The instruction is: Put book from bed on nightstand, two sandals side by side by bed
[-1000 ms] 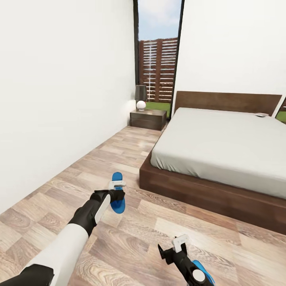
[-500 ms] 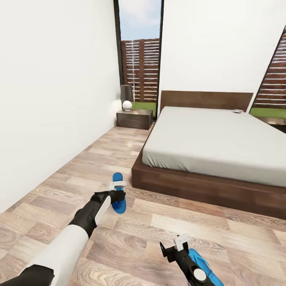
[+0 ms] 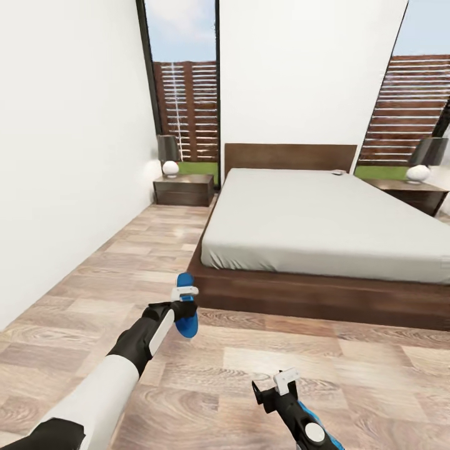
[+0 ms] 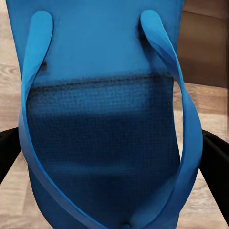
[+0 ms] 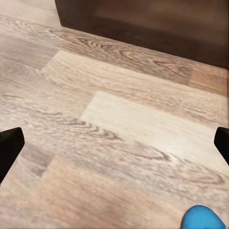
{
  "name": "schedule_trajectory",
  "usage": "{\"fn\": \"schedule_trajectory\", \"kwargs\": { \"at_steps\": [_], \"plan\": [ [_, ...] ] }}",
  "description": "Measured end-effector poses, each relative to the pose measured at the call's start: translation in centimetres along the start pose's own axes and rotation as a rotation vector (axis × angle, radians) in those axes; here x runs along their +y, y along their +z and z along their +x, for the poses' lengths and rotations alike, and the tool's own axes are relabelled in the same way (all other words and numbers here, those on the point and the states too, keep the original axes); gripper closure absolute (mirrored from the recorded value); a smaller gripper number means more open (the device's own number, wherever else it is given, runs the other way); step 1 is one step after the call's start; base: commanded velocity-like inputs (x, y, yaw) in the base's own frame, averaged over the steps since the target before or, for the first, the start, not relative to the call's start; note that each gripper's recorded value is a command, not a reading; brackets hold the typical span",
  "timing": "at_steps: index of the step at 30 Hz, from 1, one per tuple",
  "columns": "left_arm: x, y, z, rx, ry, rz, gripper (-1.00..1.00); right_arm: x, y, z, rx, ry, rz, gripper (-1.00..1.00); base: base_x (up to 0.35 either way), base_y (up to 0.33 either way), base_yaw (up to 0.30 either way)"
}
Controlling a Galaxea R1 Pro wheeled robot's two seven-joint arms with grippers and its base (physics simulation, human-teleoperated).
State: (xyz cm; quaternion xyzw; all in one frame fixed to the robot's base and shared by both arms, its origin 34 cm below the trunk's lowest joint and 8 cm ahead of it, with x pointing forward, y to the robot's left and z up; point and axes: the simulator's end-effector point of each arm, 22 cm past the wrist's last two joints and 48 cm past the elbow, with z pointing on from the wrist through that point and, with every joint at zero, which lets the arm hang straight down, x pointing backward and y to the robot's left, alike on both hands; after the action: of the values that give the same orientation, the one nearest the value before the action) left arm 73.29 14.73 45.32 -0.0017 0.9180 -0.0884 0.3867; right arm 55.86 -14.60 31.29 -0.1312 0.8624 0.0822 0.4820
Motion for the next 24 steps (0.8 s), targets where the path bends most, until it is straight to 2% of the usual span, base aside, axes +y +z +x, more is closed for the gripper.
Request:
{"fn": "schedule_trajectory", "kwargs": {
  "at_steps": [7, 9, 10, 11, 13, 15, 18, 21, 24],
  "plan": [
    [-0.1, -0.1, -0.1, -0.001, 0.004, 0.003, 1.00, -0.1, 0.0, -0.1, -0.003, 0.000, 0.001, -1.00, 0.130, 0.228, -0.292],
    [-0.8, -0.2, 0.1, 0.000, 0.035, 0.010, 1.00, -0.1, -0.1, -0.2, -0.003, 0.000, 0.002, -1.00, 0.244, 0.215, -0.292],
    [-3.2, -0.2, 0.6, 0.002, 0.175, 0.023, 1.00, -0.2, 0.0, -0.4, -0.007, 0.000, 0.005, -1.00, 0.235, 0.246, -0.292],
    [-6.2, -0.3, 1.8, 0.012, 0.263, 0.070, 1.00, -0.3, 0.0, -0.4, -0.008, 0.001, 0.006, -1.00, 0.226, 0.254, -0.292],
    [-7.0, -0.4, 2.2, 0.016, 0.316, 0.086, 1.00, -0.3, -0.1, -0.5, -0.008, 0.002, 0.007, -1.00, 0.204, 0.273, -0.292],
    [-9.2, -0.6, 3.3, 0.032, 0.358, 0.169, 1.00, -0.3, -0.1, -0.5, -0.009, 0.005, 0.009, -1.00, 0.182, 0.290, -0.291],
    [-9.8, -0.8, 3.6, 0.036, 0.373, 0.206, 1.00, -0.4, -0.1, -0.4, -0.008, 0.008, 0.011, -1.00, 0.179, 0.292, -0.291],
    [-9.8, -0.9, 3.6, 0.036, 0.377, 0.212, 1.00, -0.5, -0.1, -0.5, -0.009, 0.010, 0.012, -1.00, 0.167, 0.294, -0.291],
    [-10.0, -1.0, 3.8, 0.041, 0.380, 0.231, 1.00, -1.5, -0.1, -0.6, -0.013, 0.035, 0.039, -1.00, 0.071, 0.311, -0.290]
  ]
}}
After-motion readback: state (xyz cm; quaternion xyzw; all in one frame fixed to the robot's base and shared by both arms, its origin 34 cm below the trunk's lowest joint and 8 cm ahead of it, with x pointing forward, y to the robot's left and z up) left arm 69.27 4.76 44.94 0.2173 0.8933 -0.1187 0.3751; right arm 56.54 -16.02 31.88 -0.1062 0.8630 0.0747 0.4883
